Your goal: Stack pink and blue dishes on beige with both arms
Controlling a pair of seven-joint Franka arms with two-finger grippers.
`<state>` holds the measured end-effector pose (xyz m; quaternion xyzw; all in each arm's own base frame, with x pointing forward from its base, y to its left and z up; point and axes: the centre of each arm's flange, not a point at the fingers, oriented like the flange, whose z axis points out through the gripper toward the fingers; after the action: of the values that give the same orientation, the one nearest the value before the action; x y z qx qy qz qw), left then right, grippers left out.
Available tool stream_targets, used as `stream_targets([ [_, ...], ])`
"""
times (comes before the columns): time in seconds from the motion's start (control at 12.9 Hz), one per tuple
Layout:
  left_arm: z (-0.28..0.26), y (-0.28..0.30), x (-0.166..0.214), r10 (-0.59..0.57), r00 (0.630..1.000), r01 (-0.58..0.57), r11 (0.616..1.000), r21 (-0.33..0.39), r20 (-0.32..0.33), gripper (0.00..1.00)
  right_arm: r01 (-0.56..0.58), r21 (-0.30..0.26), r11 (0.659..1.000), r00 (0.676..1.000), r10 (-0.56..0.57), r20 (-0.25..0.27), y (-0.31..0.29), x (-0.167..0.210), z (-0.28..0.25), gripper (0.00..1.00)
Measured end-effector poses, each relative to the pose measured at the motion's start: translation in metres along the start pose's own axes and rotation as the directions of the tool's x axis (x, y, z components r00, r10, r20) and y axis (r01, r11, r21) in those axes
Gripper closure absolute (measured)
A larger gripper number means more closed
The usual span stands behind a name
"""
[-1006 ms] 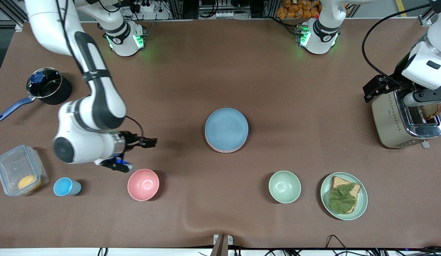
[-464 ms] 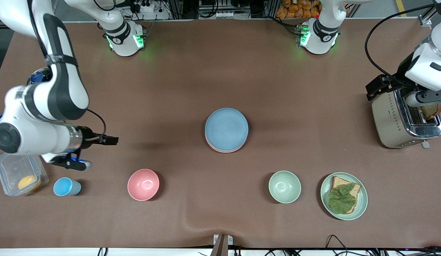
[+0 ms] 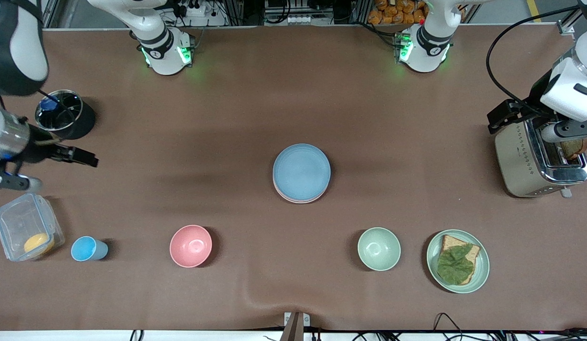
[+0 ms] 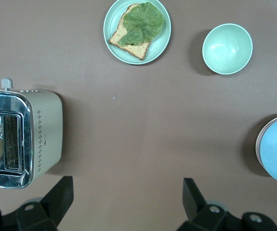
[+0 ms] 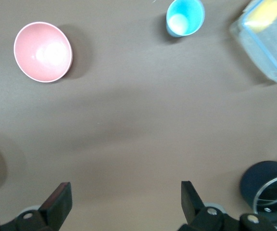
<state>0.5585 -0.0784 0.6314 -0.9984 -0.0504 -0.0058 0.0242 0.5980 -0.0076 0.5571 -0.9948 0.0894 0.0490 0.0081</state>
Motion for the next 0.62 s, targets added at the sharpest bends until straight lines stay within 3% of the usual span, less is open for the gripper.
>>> stream_targets([
  [0.31, 0.001, -0.001, -0.002, -0.002, 1.000, 0.002, 1.000, -0.001, 0.020, 0.00, -0.013, 0.002, 1.000, 0.999, 0.013, -0.029, 0.022, -0.034, -0.048, 0.00],
  [0.62, 0.002, -0.002, -0.004, -0.004, 0.999, 0.005, 1.000, -0.007, 0.038, 0.00, -0.002, 0.005, 1.000, 0.999, 0.002, -0.040, 0.021, -0.043, -0.059, 0.00],
])
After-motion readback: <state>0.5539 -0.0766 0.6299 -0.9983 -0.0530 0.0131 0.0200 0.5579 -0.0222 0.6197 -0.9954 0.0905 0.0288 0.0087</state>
